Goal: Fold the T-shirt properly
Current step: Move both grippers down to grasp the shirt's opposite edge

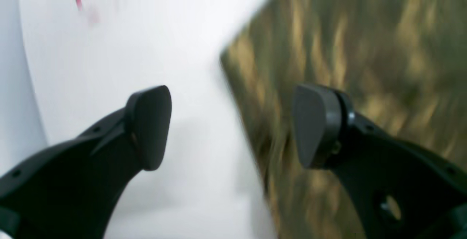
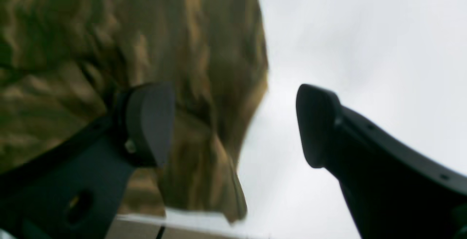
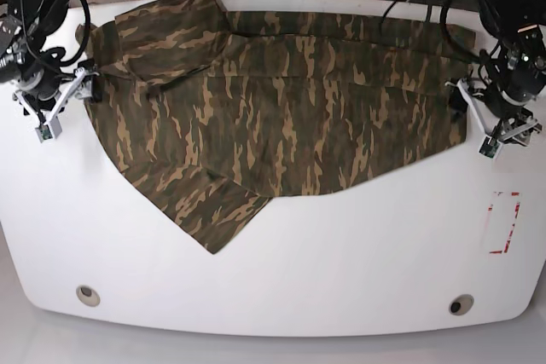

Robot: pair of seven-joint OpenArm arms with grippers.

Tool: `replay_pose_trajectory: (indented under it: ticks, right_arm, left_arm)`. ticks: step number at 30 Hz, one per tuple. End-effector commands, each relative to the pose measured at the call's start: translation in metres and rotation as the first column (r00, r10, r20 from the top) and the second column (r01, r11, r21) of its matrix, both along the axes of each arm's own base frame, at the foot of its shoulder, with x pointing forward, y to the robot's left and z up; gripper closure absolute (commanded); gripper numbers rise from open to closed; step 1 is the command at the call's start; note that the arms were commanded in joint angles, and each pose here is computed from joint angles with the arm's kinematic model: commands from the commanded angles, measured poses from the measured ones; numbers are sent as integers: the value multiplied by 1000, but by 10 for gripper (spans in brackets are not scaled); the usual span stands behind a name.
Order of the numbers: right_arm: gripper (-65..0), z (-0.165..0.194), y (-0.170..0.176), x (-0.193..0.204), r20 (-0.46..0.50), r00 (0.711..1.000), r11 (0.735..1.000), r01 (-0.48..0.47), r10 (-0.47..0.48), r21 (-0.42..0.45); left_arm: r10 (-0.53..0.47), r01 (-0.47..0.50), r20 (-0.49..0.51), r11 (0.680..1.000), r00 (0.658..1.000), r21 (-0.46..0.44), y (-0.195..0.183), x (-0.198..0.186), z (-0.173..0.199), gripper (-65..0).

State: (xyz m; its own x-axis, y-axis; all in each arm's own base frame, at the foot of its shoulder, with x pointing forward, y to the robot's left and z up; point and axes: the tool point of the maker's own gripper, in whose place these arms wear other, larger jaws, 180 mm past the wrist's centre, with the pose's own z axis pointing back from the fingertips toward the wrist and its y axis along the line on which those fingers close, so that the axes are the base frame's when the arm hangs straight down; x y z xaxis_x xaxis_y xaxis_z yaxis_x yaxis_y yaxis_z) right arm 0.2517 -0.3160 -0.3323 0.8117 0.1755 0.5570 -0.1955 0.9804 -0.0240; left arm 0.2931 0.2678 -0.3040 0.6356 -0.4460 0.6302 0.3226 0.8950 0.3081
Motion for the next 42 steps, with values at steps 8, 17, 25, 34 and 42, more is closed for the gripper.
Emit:
replay_pose_trajectory:
  ticks: [8, 17, 25, 34, 42]
  right_arm:
    - [-482, 4, -8, 57, 88, 996, 993, 21, -32, 118]
    - [-482, -9, 3, 108, 114, 993, 974, -17, -9, 225]
    - [-482, -28, -3, 138, 137, 990, 959, -6, -34, 284]
    - [-482, -59, 11, 136, 105, 994, 955, -27, -5, 297]
    - [-480, -74, 54, 140, 95, 995, 933, -67, 36, 354]
  left_arm:
    - [-26, 27, 12, 996, 1000, -85, -11, 53, -3, -485]
    - [71, -56, 70, 977, 995, -205, -3, 85, -3, -485]
    - [115, -88, 87, 958, 990, -272, 1, 90, -16, -485]
    - [172, -151, 45, 941, 984, -302, 16, 81, -33, -488]
    - [235, -221, 1, 915, 972, -337, 32, 72, -48, -490]
